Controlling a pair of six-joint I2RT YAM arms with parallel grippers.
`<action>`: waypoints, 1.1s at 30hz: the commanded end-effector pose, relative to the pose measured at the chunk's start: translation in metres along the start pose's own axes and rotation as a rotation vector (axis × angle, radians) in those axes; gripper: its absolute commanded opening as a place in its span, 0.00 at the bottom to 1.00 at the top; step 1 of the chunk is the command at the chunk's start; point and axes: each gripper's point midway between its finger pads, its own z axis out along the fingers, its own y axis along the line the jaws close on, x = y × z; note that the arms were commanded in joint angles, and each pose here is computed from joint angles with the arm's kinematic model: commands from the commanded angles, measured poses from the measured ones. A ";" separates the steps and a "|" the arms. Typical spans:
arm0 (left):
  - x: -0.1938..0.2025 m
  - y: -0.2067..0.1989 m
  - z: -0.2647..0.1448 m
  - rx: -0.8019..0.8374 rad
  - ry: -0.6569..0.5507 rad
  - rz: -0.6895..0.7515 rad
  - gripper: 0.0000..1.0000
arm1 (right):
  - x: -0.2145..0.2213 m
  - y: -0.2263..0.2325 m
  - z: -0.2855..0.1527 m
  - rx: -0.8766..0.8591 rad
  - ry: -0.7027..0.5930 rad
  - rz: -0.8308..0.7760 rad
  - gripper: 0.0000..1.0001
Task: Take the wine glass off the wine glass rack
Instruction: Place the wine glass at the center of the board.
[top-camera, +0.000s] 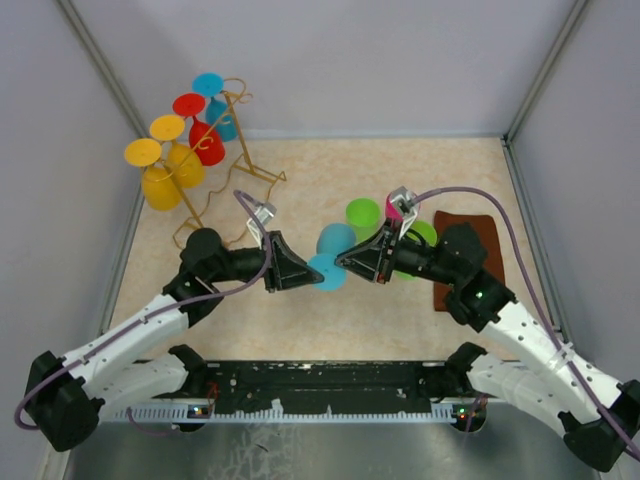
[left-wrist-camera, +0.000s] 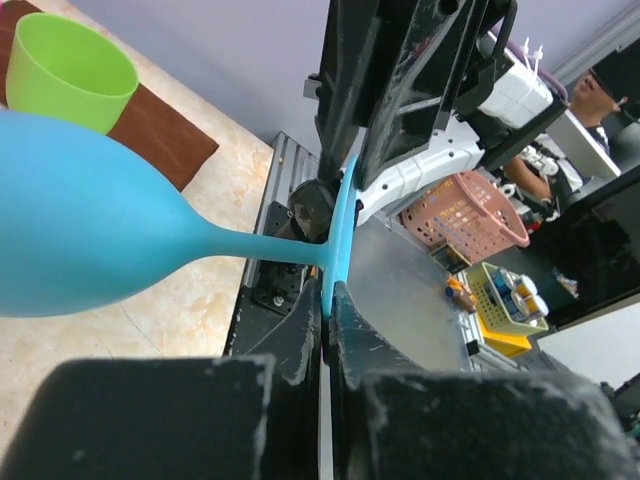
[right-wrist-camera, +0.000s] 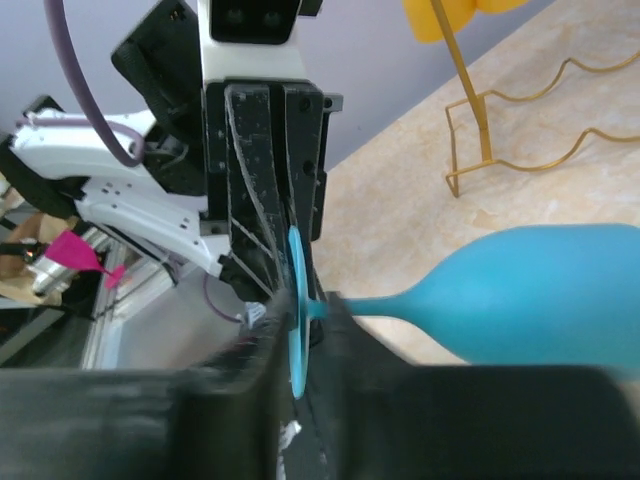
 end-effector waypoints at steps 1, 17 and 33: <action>0.015 -0.009 -0.001 0.060 0.053 0.124 0.00 | -0.045 0.022 -0.007 -0.007 -0.136 -0.131 0.33; 0.059 -0.027 -0.035 0.275 -0.008 0.500 0.00 | -0.044 -0.074 -0.044 0.526 -0.186 0.030 0.89; 0.078 -0.052 -0.051 0.436 0.022 0.560 0.00 | -0.004 -0.021 0.002 -0.036 0.109 0.267 0.88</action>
